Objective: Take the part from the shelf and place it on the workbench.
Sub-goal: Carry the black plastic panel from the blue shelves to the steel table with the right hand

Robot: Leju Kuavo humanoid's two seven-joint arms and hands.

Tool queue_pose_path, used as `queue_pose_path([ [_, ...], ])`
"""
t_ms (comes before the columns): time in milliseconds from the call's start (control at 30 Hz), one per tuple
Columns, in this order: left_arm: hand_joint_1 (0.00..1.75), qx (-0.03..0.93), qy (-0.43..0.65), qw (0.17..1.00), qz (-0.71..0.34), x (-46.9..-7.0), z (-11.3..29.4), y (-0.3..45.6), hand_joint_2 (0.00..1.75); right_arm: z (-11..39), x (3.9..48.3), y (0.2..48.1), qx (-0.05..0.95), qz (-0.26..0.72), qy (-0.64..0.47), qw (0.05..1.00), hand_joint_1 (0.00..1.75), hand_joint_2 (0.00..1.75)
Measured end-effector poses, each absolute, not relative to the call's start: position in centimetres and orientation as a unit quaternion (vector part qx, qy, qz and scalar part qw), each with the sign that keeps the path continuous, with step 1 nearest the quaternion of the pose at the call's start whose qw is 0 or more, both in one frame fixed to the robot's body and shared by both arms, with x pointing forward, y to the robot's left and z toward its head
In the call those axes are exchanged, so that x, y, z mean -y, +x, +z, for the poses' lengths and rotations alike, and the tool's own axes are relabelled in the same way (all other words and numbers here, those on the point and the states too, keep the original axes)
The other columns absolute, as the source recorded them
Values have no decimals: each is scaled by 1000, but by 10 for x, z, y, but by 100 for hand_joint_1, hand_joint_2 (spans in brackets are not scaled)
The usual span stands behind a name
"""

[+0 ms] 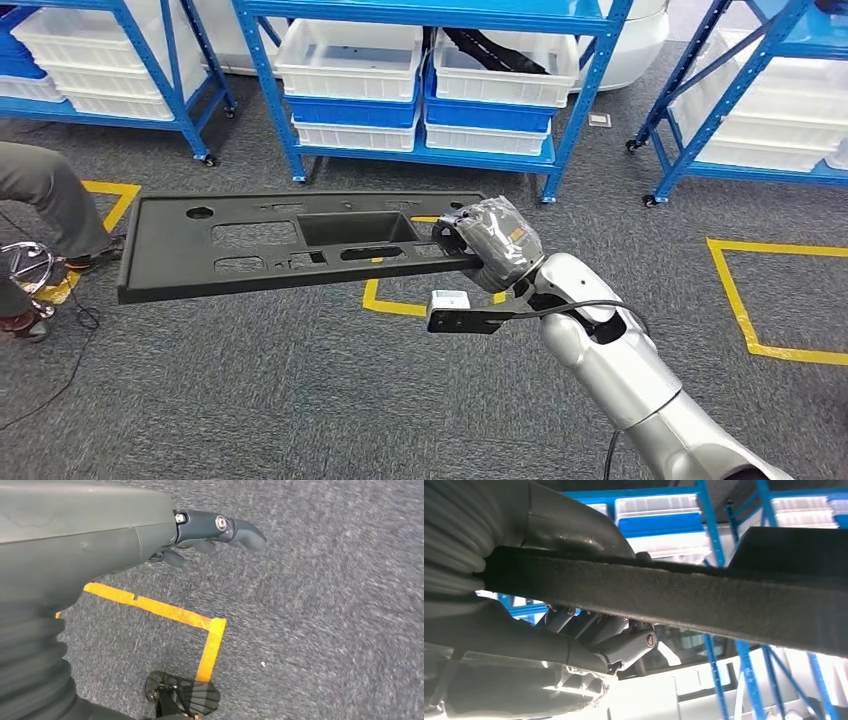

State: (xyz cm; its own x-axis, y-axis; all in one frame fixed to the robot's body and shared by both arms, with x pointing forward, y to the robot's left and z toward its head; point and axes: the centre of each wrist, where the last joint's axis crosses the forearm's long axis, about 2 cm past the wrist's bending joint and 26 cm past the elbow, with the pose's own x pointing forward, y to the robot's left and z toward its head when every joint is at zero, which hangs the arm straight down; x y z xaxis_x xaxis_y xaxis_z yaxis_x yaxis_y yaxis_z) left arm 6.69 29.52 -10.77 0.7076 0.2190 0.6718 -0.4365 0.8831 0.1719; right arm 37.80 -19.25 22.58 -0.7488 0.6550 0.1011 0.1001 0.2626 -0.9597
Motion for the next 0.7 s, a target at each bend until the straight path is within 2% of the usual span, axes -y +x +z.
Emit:
queue_pose_path([
  [700, 0, 334, 163, 909, 187, -295, -108, 64, 175, 223, 192, 377, 751, 562, -251, 240, 175, 175],
])
